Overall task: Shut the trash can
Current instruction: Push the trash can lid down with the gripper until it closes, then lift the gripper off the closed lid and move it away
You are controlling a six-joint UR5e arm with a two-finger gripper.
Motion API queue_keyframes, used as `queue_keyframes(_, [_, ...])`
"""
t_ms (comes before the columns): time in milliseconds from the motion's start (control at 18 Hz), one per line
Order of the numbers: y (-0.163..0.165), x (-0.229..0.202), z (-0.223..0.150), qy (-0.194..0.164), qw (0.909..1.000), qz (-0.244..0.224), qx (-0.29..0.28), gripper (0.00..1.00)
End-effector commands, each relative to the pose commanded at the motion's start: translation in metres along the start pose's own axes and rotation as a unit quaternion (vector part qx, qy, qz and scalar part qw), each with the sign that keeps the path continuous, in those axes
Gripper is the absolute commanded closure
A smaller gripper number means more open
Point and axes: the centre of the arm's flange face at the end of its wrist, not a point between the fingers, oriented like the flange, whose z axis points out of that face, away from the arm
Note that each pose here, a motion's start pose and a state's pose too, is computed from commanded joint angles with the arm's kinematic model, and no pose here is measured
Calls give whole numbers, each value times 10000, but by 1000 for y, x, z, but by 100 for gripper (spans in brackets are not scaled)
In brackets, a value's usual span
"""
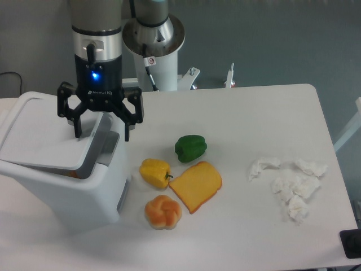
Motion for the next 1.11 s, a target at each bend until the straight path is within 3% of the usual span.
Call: queue_keyframes(1111, [6,-5,27,-48,9997,40,-251,0])
